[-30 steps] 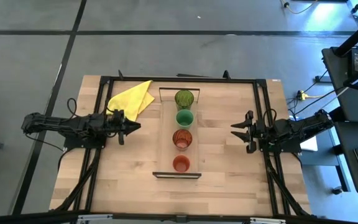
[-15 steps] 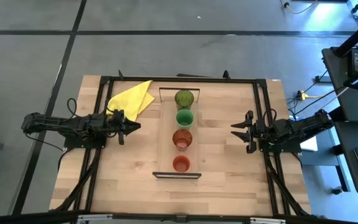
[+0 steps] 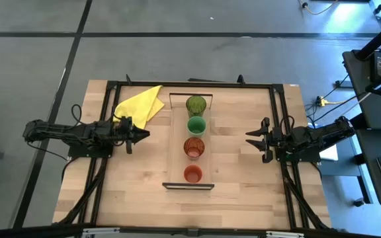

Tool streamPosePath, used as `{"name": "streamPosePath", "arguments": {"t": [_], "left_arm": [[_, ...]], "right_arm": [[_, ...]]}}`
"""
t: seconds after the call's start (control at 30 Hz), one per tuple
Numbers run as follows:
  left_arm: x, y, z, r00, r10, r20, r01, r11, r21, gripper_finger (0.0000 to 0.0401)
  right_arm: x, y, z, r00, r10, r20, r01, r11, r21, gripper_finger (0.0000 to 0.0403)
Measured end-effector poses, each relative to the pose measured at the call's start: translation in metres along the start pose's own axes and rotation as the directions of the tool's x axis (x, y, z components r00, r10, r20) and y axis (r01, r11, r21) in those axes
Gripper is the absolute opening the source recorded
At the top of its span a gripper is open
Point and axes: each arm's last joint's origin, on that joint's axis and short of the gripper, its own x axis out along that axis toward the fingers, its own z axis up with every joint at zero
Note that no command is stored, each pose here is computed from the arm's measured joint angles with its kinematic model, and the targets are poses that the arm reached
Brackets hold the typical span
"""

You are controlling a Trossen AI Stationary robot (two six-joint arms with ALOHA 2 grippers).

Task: Stack small to large cups/mugs on shelf
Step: Return to Home Position

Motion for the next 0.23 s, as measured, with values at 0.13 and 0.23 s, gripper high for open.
{"name": "streamPosePath", "arguments": {"t": [0.13, 0.23], "left_arm": [[0.0, 0.0, 0.0, 1.0, 0.0, 0.0, 0.0, 1.0, 0.0, 0.0053], [0.0, 0.0, 0.0, 1.0, 0.0, 0.0, 0.0, 1.0, 0.0, 0.0053]], "right_arm": [[0.0, 0.0, 0.0, 1.0, 0.0, 0.0, 0.0, 1.0, 0.0, 0.014], [0.0, 0.0, 0.0, 1.0, 0.0, 0.0, 0.0, 1.0, 0.002, 0.014]]}}
